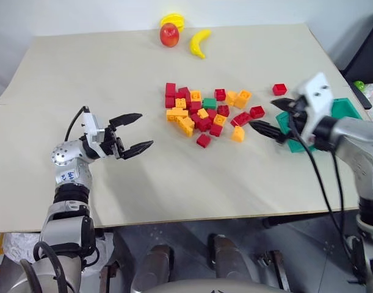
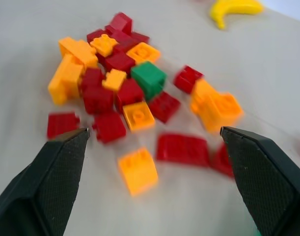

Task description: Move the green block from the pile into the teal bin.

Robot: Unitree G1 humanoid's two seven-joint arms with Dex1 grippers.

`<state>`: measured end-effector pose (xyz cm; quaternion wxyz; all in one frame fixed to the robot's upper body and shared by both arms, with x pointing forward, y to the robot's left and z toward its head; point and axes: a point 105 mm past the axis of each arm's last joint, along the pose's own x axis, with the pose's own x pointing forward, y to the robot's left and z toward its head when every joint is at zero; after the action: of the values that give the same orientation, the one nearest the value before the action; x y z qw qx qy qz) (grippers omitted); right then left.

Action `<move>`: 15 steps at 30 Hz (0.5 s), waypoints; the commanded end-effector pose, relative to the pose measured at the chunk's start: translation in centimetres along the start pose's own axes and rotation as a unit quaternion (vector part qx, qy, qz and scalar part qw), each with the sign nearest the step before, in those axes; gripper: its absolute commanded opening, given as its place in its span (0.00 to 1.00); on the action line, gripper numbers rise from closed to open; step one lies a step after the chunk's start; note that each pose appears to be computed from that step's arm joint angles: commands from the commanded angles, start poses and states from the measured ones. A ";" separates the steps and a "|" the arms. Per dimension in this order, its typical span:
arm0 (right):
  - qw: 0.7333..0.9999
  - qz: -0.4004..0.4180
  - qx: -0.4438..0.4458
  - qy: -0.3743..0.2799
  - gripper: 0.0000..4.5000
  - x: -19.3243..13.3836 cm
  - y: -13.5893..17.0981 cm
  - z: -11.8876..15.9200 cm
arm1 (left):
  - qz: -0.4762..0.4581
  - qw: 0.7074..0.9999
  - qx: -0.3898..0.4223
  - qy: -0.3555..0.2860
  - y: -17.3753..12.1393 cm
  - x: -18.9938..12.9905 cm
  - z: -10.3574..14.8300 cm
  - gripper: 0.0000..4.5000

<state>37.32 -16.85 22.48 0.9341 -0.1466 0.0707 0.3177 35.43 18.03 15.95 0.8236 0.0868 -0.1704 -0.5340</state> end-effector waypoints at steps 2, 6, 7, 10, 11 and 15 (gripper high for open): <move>1.000 -0.016 -0.002 0.011 0.99 3.9 -1.6 0.9 | 0.005 1.000 0.023 -0.013 0.4 0.2 0.9 1.00; 0.998 -0.039 0.040 0.024 0.99 8.6 -2.2 1.4 | 0.013 0.999 0.028 -0.024 0.2 0.5 1.0 1.00; 0.997 -0.041 0.051 0.028 0.99 9.4 -2.1 1.3 | 0.015 0.999 0.029 -0.026 0.1 0.5 1.0 1.00; 0.997 -0.039 0.061 0.038 0.99 11.1 -1.4 0.9 | 0.020 0.999 0.030 -0.028 -0.3 0.3 0.9 1.00; 0.996 -0.036 0.064 0.040 0.99 11.5 -1.0 0.7 | 0.023 0.999 0.030 -0.028 -0.4 0.2 0.9 1.00; 0.995 -0.031 0.078 0.049 0.99 12.6 0.1 0.0 | 0.034 0.999 0.031 -0.027 -0.7 -0.2 0.9 1.00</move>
<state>46.87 -10.19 18.04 0.9433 -0.0863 0.1623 0.2763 34.63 17.57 15.28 0.8329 0.0856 -0.1869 -0.5139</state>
